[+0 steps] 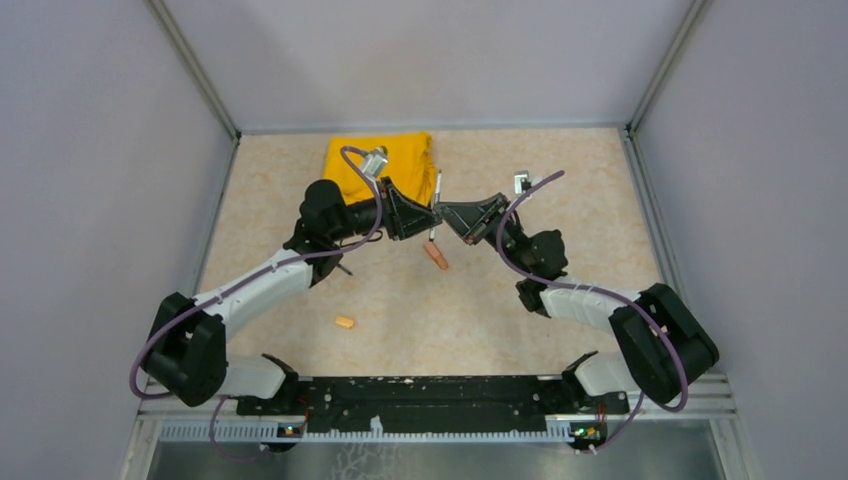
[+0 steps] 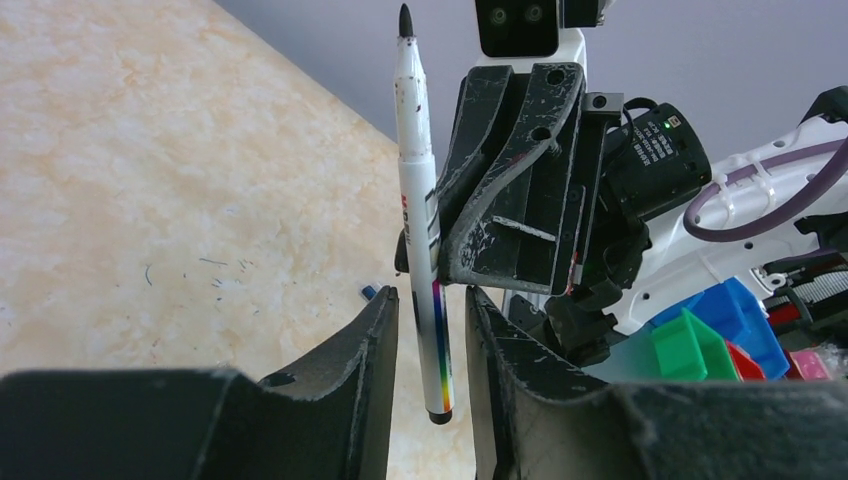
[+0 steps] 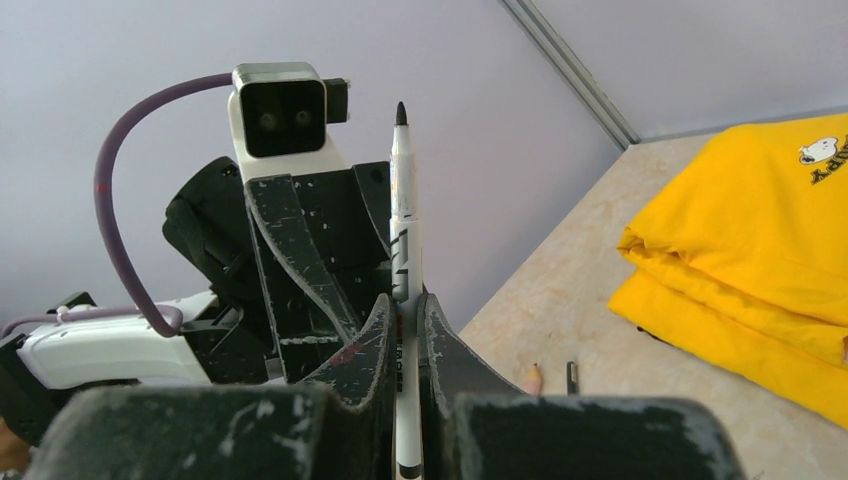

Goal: Insert the pens into the pen caps

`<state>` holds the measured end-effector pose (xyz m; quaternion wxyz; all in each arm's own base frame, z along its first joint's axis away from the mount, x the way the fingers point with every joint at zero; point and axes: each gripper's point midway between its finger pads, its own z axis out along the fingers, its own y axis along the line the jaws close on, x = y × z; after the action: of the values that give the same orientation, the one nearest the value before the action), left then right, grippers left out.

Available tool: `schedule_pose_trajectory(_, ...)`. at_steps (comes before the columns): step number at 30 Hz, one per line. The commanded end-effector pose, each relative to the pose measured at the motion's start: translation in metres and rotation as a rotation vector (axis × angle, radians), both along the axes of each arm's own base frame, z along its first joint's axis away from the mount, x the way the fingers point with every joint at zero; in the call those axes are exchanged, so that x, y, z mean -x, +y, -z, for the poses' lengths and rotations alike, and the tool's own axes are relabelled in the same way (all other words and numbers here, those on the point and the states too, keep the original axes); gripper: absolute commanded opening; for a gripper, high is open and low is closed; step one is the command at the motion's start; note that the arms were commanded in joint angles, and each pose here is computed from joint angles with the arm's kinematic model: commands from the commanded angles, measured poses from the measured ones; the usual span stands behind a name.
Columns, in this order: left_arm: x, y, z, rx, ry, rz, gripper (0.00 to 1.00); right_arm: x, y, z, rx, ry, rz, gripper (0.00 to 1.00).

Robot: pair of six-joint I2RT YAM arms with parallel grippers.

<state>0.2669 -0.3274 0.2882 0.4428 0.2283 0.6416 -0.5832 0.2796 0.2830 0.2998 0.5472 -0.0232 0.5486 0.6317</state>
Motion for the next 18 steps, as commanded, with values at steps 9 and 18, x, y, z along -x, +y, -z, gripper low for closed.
schedule_pose_trajectory(9,0.008,-0.010,-0.014,0.026,-0.050,0.065,0.23,0.010,0.003,-0.036,-0.065,-0.100,-0.030,0.00)
schedule_pose_trajectory(18,-0.008,-0.015,-0.008,-0.044,-0.055,0.037,0.00,0.003,-0.001,-0.023,0.020,-0.097,0.033,0.10)
